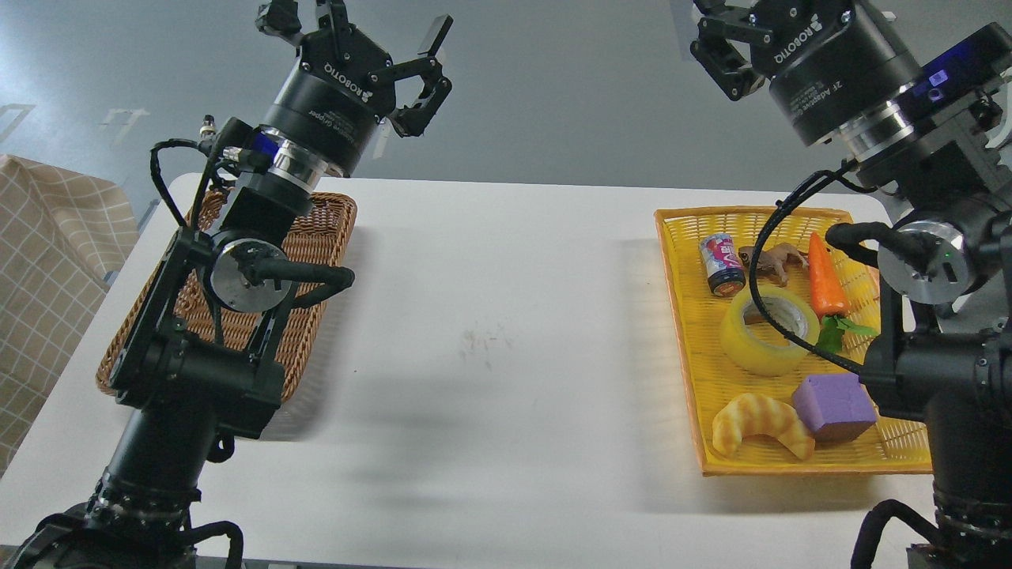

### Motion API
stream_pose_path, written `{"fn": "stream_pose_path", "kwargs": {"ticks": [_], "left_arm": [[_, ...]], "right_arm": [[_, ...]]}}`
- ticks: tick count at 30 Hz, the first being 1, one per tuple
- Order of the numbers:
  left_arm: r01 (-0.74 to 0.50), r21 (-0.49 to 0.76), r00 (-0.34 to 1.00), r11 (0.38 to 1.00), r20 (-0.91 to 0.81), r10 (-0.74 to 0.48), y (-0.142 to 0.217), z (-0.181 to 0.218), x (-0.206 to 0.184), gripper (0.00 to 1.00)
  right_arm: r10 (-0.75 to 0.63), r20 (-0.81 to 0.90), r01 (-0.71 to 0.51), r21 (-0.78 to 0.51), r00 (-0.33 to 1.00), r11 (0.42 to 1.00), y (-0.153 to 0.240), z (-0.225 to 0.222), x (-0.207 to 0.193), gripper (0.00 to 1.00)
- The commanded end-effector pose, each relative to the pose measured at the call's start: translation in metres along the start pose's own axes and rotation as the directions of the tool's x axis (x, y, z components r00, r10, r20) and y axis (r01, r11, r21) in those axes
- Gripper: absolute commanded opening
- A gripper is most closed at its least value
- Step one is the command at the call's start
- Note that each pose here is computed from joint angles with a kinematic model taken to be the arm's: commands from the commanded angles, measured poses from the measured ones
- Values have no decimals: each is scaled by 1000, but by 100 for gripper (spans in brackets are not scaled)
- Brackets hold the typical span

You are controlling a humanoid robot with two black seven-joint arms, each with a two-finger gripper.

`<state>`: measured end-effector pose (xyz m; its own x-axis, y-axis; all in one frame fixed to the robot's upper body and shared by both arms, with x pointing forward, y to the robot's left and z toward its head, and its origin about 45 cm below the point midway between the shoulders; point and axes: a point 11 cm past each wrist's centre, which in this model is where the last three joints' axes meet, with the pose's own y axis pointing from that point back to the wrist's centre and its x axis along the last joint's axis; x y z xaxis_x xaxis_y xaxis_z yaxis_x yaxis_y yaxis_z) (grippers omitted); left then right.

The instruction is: Place and transfer tape with both arms

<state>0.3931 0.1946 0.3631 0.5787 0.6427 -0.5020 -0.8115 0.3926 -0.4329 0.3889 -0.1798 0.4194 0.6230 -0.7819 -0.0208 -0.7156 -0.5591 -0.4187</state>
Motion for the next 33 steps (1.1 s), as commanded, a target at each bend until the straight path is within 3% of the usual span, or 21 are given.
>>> {"fn": "stream_pose_path", "kwargs": {"ticks": [1, 4, 12, 17, 24, 30, 33], "left_arm": [[-5, 9, 1000, 1000, 9, 5, 3, 0, 3, 98], [-9, 8, 1000, 1000, 13, 9, 4, 1, 5, 98], [-28, -3, 999, 1000, 24, 28, 6, 7, 11, 98], [-27, -3, 999, 1000, 23, 27, 6, 7, 11, 98], [-43, -9, 999, 999, 15, 43, 10, 7, 15, 98], [-50, -3, 999, 999, 17, 50, 12, 6, 17, 98], [-55, -6, 998, 998, 20, 55, 13, 8, 19, 98]], "right_arm": [[5, -3, -5, -3, 1000, 1000, 1, 1, 1, 100], [1, -8, -1, 4, 1000, 1000, 0, -2, -1, 100], [-11, -285, -8, -65, 958, 998, 29, -44, 36, 100], [-32, -466, -66, -193, 884, 979, 63, -56, 64, 100], [-144, -680, -197, -398, 719, 896, 119, -48, 97, 100], [-182, -672, -269, -508, 718, 818, 167, -31, 114, 100], [-236, -653, -237, -551, 720, 800, 188, -23, 113, 100]]}}
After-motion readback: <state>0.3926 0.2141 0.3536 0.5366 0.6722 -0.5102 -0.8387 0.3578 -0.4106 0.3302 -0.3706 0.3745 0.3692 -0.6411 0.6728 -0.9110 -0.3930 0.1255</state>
